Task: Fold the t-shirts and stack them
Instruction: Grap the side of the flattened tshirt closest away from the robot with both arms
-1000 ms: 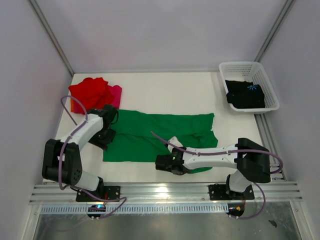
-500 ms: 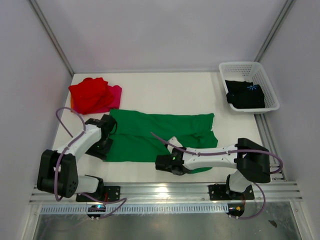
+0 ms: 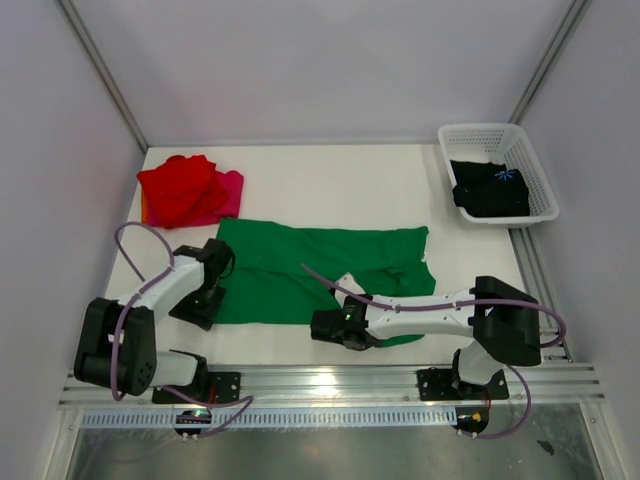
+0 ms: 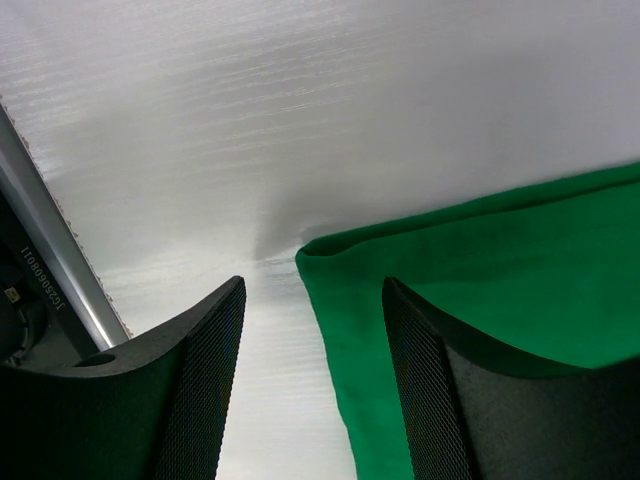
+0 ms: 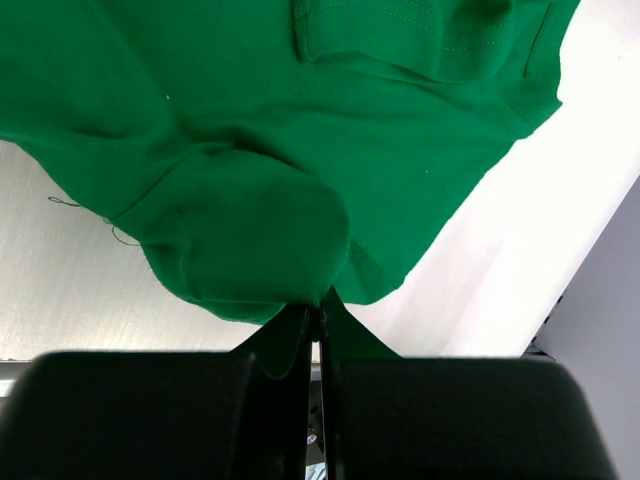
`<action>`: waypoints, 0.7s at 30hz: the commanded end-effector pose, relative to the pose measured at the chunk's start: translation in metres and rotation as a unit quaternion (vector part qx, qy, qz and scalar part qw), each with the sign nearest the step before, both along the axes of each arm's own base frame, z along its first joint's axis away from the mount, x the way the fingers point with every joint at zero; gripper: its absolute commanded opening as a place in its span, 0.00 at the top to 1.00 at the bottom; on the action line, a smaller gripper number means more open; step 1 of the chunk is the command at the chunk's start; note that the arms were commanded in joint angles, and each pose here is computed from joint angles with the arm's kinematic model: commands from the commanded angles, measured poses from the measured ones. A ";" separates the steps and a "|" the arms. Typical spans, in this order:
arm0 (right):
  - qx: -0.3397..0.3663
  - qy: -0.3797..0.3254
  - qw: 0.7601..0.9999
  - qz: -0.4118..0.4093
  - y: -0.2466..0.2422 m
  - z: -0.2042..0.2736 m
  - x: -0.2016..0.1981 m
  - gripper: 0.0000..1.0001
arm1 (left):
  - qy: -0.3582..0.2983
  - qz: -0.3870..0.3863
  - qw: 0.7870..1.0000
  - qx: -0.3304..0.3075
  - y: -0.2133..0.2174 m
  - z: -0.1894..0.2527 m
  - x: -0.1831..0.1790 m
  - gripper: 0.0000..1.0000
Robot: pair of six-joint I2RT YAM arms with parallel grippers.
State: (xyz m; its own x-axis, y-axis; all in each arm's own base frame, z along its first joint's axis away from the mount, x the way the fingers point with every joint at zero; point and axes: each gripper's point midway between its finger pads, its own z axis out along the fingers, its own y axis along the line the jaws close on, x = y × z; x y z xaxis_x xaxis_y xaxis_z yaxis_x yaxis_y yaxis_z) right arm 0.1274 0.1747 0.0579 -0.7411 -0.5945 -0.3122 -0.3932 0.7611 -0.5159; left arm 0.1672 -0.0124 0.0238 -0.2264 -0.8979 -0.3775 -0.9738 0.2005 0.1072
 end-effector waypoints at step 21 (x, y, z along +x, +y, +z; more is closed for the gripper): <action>0.008 -0.013 1.000 -0.001 0.004 0.003 0.005 0.97 | -0.019 0.003 1.000 0.010 0.002 -0.010 0.011 0.94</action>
State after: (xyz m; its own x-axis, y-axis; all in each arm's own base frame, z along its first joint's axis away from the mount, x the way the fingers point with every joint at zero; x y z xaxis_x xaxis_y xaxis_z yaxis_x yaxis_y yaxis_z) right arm 0.1275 0.1749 0.0578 -0.7409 -0.5945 -0.3125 -0.3934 0.7613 -0.5155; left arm 0.1755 -0.0134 0.0129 -0.2028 -0.9002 -0.3853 -0.9792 0.1905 0.0704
